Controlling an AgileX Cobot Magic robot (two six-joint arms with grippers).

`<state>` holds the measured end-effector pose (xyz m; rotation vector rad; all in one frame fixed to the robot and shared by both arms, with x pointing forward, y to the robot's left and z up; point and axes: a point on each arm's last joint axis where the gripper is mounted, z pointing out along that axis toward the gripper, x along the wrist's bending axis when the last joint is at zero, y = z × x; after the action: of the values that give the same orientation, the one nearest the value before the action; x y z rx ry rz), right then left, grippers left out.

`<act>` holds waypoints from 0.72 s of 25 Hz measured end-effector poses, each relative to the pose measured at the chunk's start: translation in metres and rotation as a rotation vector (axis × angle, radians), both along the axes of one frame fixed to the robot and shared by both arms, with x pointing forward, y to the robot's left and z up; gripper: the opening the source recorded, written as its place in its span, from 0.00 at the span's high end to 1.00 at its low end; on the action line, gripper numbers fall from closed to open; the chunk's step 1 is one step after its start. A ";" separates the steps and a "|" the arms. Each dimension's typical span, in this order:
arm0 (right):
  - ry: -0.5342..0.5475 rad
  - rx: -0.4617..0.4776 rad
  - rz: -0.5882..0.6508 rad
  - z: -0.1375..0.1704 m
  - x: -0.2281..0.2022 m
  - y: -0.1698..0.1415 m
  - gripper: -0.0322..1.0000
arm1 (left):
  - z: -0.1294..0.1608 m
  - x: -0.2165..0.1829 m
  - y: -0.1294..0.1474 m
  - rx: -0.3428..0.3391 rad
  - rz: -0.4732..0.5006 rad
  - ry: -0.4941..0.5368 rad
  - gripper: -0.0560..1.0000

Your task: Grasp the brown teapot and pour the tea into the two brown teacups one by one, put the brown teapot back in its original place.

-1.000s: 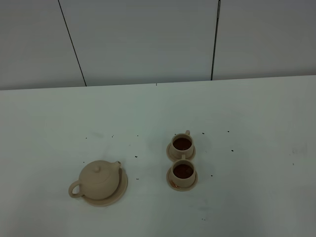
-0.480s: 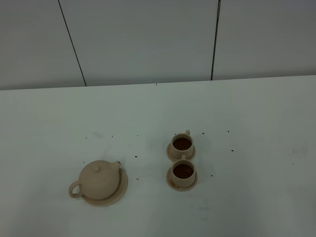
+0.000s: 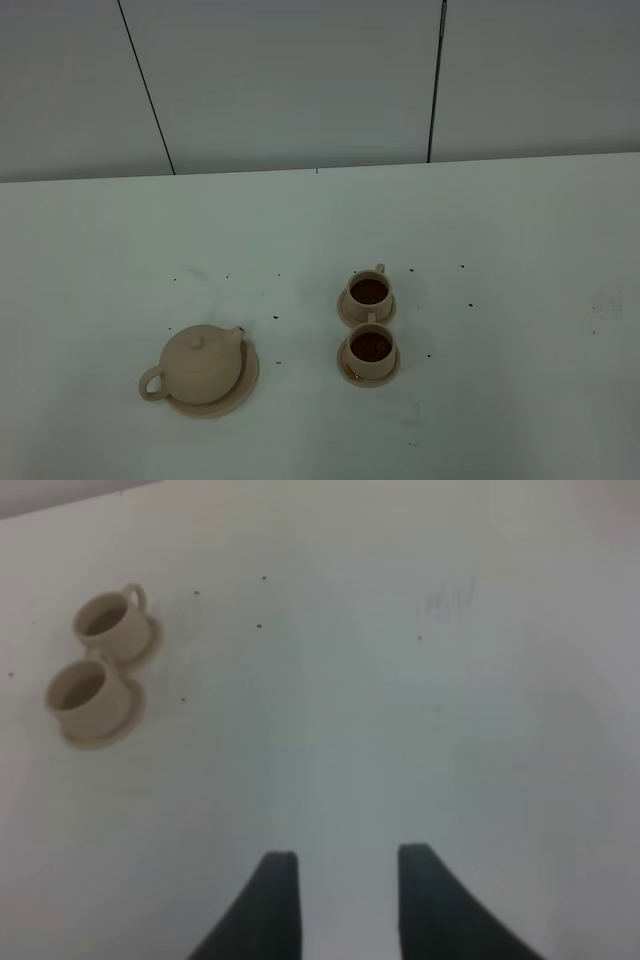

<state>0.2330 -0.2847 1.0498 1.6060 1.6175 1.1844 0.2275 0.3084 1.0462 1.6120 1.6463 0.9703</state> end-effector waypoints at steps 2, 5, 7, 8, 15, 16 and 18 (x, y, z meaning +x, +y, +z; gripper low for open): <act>0.000 0.000 0.000 0.000 0.000 0.000 0.74 | 0.000 0.000 0.000 0.000 0.000 0.000 0.61; 0.000 0.000 0.000 0.000 0.000 0.000 0.74 | 0.000 0.000 0.000 0.000 0.000 0.000 0.61; 0.000 0.000 0.000 0.000 0.000 0.000 0.74 | 0.000 0.000 0.000 0.000 0.000 0.000 0.61; 0.000 0.000 0.000 0.000 0.000 0.000 0.74 | 0.000 0.000 0.000 0.000 0.000 0.000 0.61; 0.000 0.000 0.000 0.000 0.000 0.000 0.74 | 0.000 0.000 0.000 0.000 0.000 0.000 0.61; 0.000 0.000 0.000 0.000 0.000 0.000 0.74 | 0.000 0.000 0.000 0.000 0.000 0.000 0.61; 0.000 0.000 0.000 0.000 0.000 0.000 0.74 | 0.000 0.000 0.000 0.000 0.000 0.000 0.61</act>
<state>0.2330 -0.2847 1.0498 1.6060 1.6175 1.1844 0.2275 0.3084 1.0462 1.6120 1.6463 0.9703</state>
